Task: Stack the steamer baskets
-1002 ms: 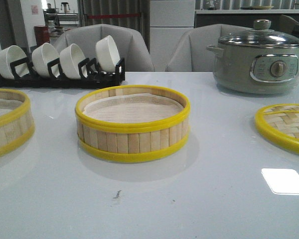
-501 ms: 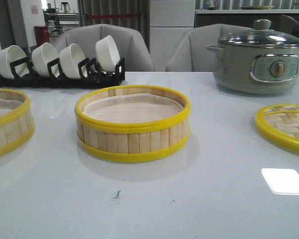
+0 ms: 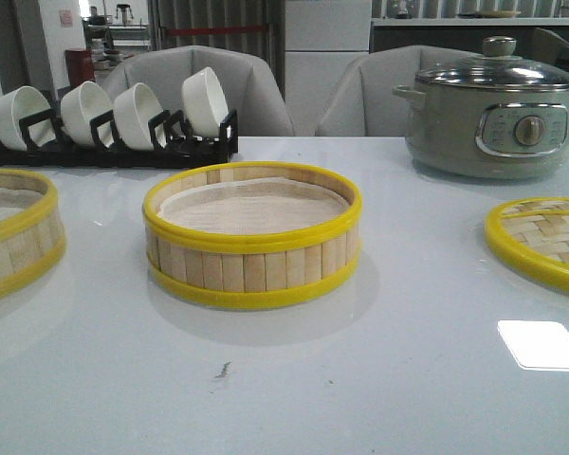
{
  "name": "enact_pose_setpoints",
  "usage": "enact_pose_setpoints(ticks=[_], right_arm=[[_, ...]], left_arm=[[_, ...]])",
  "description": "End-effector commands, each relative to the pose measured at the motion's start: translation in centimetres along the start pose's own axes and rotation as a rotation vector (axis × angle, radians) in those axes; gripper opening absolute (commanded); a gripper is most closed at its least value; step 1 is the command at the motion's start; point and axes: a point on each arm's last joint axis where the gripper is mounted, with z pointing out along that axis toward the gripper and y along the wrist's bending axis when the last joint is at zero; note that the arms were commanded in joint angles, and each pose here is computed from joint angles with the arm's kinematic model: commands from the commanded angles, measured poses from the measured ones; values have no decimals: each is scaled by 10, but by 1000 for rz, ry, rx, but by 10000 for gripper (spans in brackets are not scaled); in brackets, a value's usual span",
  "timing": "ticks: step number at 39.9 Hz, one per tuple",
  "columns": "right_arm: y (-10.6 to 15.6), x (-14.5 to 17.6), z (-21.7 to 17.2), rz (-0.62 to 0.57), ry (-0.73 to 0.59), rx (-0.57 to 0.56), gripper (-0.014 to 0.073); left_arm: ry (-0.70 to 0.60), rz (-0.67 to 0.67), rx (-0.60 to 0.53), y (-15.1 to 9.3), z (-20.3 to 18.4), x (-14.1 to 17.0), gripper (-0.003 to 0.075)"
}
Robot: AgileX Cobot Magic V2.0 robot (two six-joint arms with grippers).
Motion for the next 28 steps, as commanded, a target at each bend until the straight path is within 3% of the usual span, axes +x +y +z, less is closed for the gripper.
enact_pose_setpoints(ticks=[1,28], right_arm=[[1,-14,-3,-9,-123,-10,48],[1,-14,-3,-10,-128,-9,48]], left_arm=[[-118,7,7,1,-6,-15,87],[-112,-3,15,0,-6,-15,87]])
